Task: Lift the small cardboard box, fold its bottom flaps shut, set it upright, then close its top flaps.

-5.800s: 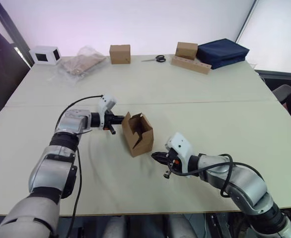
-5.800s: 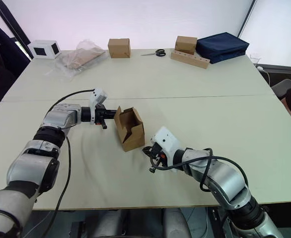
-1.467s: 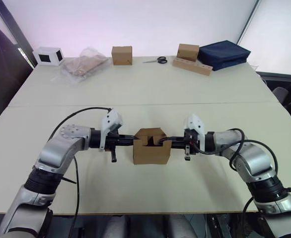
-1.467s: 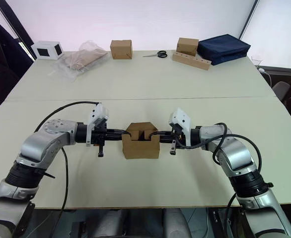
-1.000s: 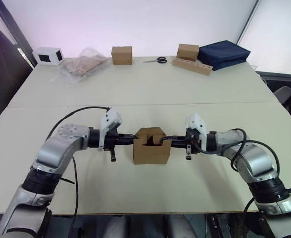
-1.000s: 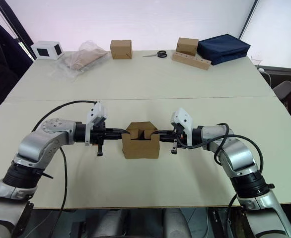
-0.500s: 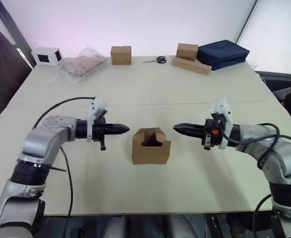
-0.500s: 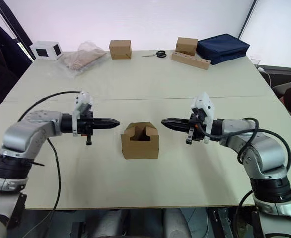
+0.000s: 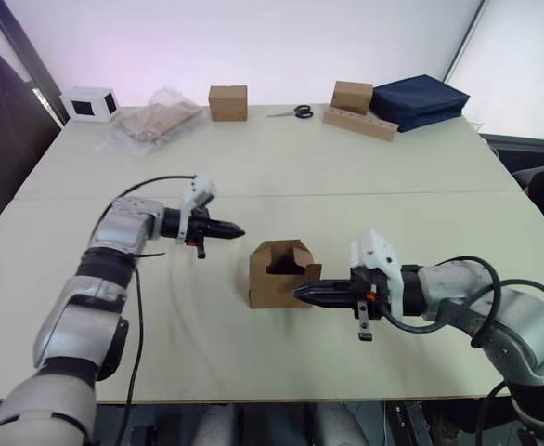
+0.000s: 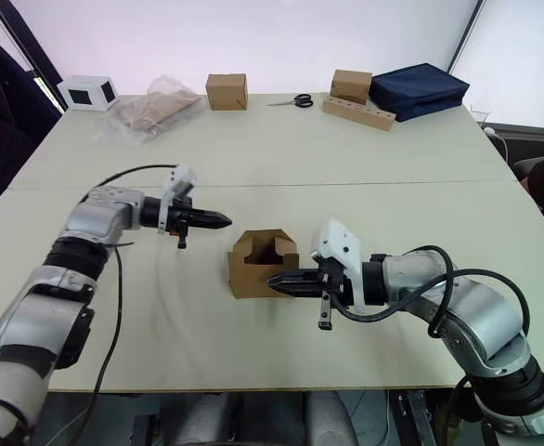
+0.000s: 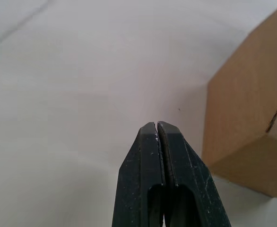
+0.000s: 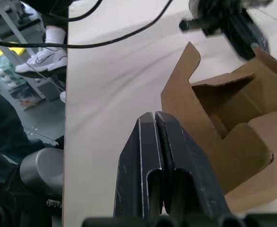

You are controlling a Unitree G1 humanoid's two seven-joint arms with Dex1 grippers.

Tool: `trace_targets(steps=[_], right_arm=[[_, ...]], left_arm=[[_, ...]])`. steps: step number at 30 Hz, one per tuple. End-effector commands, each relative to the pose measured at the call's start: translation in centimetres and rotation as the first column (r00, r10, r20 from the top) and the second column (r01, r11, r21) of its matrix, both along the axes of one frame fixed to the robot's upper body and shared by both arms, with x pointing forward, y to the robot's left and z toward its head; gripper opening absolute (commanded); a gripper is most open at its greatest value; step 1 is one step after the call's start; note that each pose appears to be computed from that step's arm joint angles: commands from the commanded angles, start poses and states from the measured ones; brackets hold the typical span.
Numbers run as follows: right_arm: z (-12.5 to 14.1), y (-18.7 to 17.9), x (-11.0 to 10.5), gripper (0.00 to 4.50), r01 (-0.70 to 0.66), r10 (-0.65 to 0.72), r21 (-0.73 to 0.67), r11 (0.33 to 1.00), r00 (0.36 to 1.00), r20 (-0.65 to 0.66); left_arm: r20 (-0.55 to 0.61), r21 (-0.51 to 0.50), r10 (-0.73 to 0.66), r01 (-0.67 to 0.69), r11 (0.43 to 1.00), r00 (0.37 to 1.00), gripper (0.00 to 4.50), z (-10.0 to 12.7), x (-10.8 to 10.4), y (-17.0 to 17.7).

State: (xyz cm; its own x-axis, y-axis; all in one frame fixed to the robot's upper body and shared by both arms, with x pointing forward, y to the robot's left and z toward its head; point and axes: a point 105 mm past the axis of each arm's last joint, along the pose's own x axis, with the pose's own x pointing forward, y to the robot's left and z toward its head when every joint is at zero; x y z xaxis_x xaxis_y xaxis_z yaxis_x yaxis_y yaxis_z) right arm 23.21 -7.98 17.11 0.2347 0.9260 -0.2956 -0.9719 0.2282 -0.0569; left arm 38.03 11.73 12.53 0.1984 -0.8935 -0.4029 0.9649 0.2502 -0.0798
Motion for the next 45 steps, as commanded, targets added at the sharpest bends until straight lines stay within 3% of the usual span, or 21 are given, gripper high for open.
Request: trace_targets(steps=[1,11,45], right_arm=[[0.4,0.9,-0.4,0.00,0.017,-0.016,-0.015,1.000,0.999,0.050],[0.1,1.0,1.0,0.00,0.108,-0.103,-0.059,0.992,0.991,0.086],[-0.3,2.1,2.1,0.00,0.172,-0.172,-0.029,0.985,0.985,0.011]], left_arm=[[0.028,0.029,-0.061,0.061,0.998,0.998,0.02,-0.7,0.3,-1.8],[0.021,0.053,-0.167,0.165,0.985,0.986,0.02,-1.7,-0.2,-4.7],[0.056,0.009,-0.260,0.259,0.966,0.964,0.02,-1.0,-1.0,-6.6]])
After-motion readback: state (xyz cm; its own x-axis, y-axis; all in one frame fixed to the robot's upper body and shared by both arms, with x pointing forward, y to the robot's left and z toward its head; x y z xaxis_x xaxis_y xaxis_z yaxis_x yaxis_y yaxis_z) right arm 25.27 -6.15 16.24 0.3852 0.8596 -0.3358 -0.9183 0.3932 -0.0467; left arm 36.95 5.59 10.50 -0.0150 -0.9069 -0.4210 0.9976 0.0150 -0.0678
